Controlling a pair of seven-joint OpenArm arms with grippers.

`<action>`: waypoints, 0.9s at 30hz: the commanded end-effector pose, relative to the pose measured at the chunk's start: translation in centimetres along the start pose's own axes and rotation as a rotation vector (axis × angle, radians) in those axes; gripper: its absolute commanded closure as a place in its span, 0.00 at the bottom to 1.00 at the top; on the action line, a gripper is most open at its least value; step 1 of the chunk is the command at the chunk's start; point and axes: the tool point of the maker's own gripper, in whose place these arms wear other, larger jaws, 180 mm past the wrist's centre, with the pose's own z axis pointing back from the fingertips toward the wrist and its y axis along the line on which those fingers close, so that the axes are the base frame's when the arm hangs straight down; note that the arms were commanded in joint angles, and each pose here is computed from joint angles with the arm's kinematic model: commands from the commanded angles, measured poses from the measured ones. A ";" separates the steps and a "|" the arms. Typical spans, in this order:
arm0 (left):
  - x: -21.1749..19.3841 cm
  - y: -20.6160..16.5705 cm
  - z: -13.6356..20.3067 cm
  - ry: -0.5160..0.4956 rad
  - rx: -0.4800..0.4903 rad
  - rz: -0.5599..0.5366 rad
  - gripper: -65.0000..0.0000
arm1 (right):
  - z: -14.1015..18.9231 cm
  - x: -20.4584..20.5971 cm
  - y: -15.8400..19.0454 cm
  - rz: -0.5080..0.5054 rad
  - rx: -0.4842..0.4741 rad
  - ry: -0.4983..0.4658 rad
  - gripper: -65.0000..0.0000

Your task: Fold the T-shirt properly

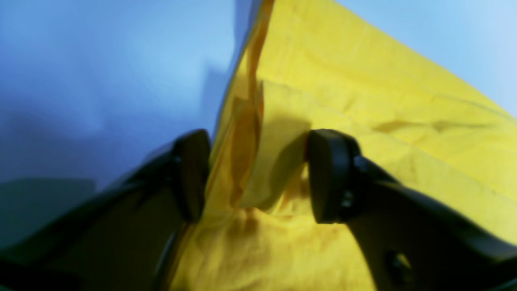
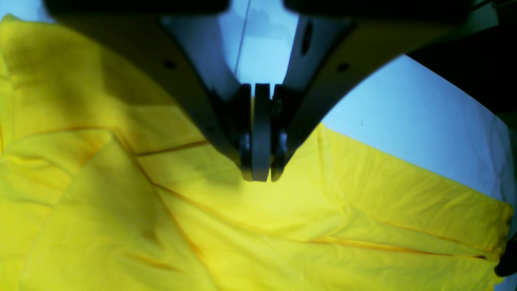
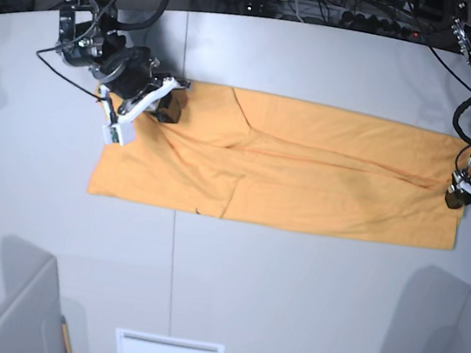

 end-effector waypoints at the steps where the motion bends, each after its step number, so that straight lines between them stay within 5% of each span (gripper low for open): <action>1: -0.2 -0.1 -0.1 0.044 0.005 -0.030 0.60 | 0.3 1.3 0.4 0.011 0.018 -0.044 1.00; 5: -0.6 -0.5 -0.3 0.066 -0.001 -0.055 1.00 | 0.4 1.3 0.5 0.014 0.019 -0.045 1.00; 15: 5.5 2.3 2.8 -0.017 0.074 -0.160 1.00 | 1.7 1.5 2.1 0.025 0.042 -0.078 1.00; 23: 7.3 -1.3 5.8 -0.079 0.058 -0.398 1.00 | 1.5 1.8 2.4 0.020 0.050 -0.086 1.00; 27: 5.7 -2.7 6.2 -0.092 0.078 -0.396 1.00 | 1.4 2.2 2.3 0.023 0.048 -0.095 1.00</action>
